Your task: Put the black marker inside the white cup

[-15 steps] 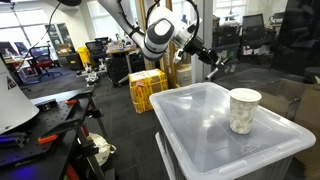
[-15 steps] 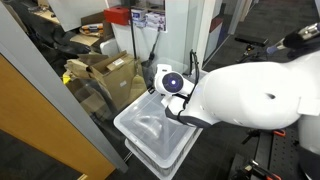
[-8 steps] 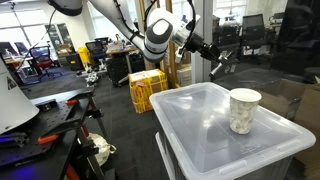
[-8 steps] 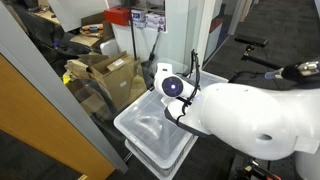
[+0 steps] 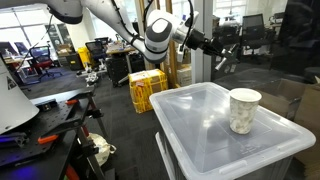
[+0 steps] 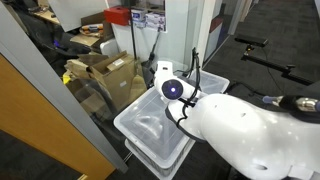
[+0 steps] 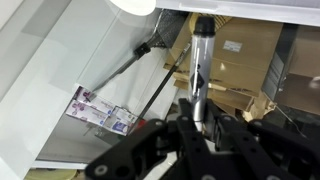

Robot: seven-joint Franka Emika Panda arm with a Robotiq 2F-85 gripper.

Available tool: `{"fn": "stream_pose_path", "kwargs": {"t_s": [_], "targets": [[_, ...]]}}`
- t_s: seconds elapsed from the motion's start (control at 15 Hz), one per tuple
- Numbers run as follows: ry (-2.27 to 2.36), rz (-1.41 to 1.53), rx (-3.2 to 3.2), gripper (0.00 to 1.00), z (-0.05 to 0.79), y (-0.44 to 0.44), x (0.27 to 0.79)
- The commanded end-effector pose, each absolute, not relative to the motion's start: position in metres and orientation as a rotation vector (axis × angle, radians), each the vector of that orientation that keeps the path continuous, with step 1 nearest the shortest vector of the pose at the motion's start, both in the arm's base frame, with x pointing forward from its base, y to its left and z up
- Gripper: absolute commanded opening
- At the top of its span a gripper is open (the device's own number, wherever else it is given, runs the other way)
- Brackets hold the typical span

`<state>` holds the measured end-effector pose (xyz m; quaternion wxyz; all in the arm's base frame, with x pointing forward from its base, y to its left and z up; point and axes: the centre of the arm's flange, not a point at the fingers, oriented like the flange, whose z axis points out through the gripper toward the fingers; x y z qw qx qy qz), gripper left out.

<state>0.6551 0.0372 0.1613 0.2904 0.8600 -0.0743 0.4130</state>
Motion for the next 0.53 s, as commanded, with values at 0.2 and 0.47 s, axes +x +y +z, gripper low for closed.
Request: {"fn": "stream_pose_path", "kwargs": {"t_s": [0.2, 0.47], "targets": [[-0.248, 1.127, 2.203, 0.05, 0.171, 0.019, 0.649], [-0.256, 1.140, 2.157, 0.05, 0.178, 0.003, 0.648]]}}
